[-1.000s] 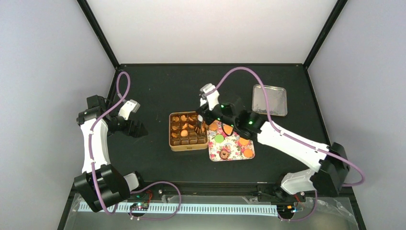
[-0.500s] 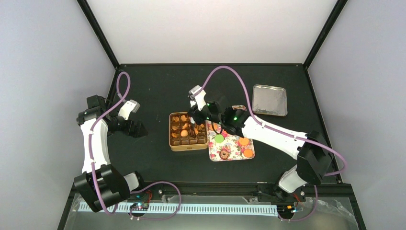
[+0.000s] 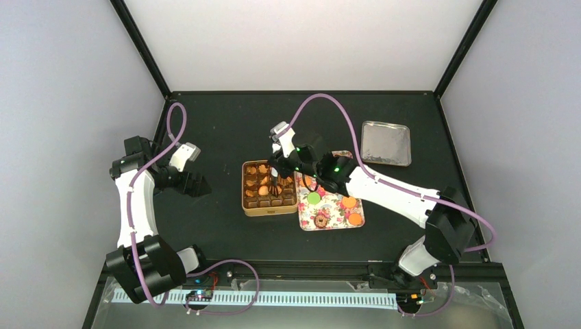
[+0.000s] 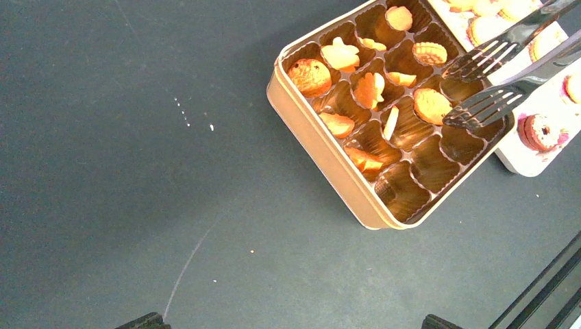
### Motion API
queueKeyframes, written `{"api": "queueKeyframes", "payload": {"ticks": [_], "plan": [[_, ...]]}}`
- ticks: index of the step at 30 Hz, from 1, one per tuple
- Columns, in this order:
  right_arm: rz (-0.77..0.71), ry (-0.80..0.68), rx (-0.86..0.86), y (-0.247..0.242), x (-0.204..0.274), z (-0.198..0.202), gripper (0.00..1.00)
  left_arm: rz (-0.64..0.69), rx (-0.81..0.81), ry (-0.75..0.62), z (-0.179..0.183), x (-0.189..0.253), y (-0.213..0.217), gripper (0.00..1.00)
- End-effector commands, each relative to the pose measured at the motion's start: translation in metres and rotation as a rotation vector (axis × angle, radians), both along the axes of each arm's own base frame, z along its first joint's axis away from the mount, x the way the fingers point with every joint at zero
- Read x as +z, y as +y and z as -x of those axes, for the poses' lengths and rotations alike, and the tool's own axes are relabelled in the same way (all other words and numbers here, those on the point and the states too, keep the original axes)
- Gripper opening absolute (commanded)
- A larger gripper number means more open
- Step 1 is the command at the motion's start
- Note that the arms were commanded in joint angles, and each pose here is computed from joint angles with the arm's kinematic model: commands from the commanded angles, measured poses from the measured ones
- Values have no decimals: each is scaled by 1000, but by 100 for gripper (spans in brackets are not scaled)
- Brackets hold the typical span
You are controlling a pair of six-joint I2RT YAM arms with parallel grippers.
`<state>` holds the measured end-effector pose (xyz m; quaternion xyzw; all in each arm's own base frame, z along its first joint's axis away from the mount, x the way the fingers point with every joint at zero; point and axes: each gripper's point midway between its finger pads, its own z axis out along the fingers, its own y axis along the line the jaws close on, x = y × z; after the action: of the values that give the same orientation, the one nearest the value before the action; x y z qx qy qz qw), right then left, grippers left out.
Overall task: Pack the cookies
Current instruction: Place the fake cookies in the empty pocket of the box, then pick up the fake cookies from the plate.
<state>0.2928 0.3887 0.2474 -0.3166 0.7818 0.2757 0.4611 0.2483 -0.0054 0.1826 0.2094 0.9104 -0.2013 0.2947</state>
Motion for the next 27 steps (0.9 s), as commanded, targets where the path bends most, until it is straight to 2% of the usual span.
{"api": "queueKeyframes", "payload": {"ticks": [1,17,27], "plan": [[-90,-69,-28,1,42,-6,32,-8,1,-26,0,8,1,99],[-73,-96,79,22,44,5,31,-9,1,-21,0,7,1,99],[-11,-72,95,33,20,3,32,-22,4,-21,0,7,3,99]]}}
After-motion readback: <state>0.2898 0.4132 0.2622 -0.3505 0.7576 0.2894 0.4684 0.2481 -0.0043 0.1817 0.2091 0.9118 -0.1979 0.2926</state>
